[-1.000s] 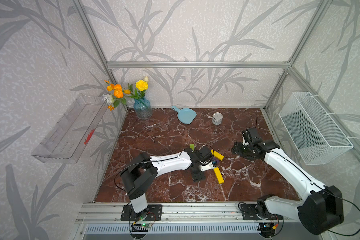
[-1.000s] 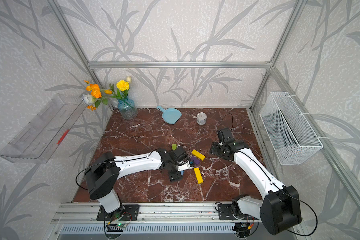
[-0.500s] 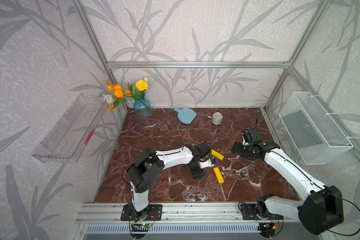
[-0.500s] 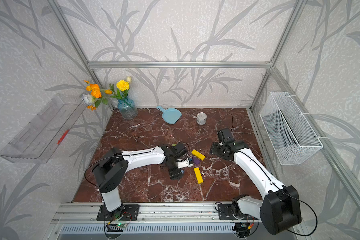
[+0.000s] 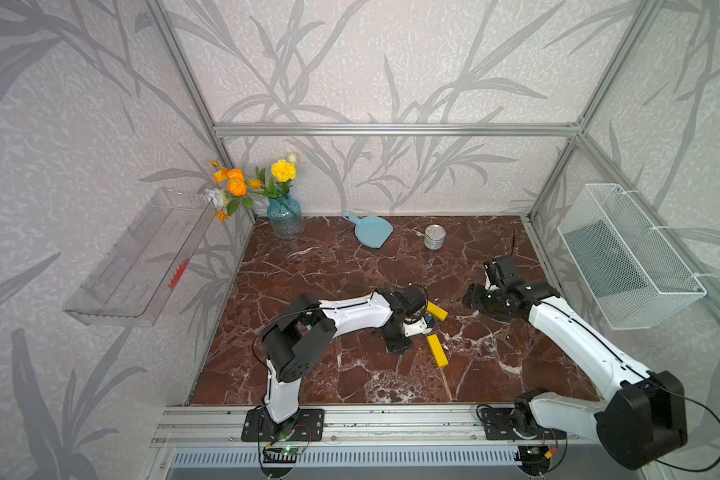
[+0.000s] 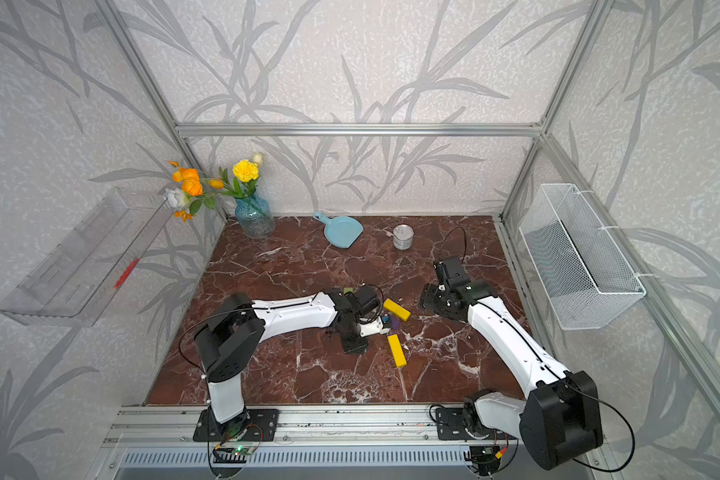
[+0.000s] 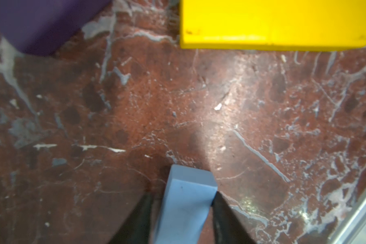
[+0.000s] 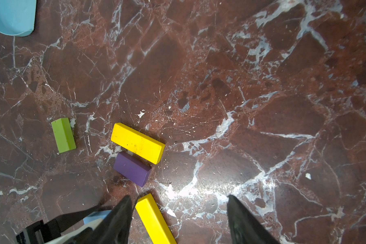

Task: Assemble the letter k with building blocks
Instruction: Pick up the building block from the center of the board, then assemble the building block at the center of the board.

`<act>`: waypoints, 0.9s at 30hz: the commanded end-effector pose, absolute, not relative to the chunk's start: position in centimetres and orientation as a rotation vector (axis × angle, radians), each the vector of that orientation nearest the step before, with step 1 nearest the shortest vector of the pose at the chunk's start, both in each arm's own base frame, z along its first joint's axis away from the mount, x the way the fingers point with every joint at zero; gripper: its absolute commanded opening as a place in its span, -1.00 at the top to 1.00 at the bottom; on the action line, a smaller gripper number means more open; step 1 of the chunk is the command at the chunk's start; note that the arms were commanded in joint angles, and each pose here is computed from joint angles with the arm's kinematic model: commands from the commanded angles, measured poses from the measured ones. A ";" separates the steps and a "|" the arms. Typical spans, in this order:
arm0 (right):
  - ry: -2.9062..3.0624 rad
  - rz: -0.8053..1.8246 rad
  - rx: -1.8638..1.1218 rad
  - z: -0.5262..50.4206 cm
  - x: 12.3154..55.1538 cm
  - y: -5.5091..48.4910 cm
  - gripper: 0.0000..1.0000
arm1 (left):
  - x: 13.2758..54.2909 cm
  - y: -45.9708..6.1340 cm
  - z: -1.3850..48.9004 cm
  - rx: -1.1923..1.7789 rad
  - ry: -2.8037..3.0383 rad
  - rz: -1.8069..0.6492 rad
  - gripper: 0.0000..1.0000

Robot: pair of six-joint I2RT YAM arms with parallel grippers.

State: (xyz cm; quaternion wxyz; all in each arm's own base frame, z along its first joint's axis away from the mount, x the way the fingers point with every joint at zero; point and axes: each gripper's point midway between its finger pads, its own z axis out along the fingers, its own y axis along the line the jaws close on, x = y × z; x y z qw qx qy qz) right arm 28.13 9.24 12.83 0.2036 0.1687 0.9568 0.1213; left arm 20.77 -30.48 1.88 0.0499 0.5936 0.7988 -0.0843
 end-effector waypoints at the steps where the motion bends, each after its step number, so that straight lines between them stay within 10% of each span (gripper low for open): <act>1: 2.664 0.341 0.471 13.0 27.8 9.0 -0.41 | 21.2 -29.9 2.3 1.770 2.476 -0.182 0.51; 16: 2.675 0.376 0.484 12.4 27.6 9.5 -0.39 | 29.1 -24.4 11.5 0.208 2.585 -0.025 1.00; 27: 2.671 0.374 0.486 12.7 27.1 9.3 -0.39 | 30.1 -25.0 6.0 -0.023 2.765 0.014 1.00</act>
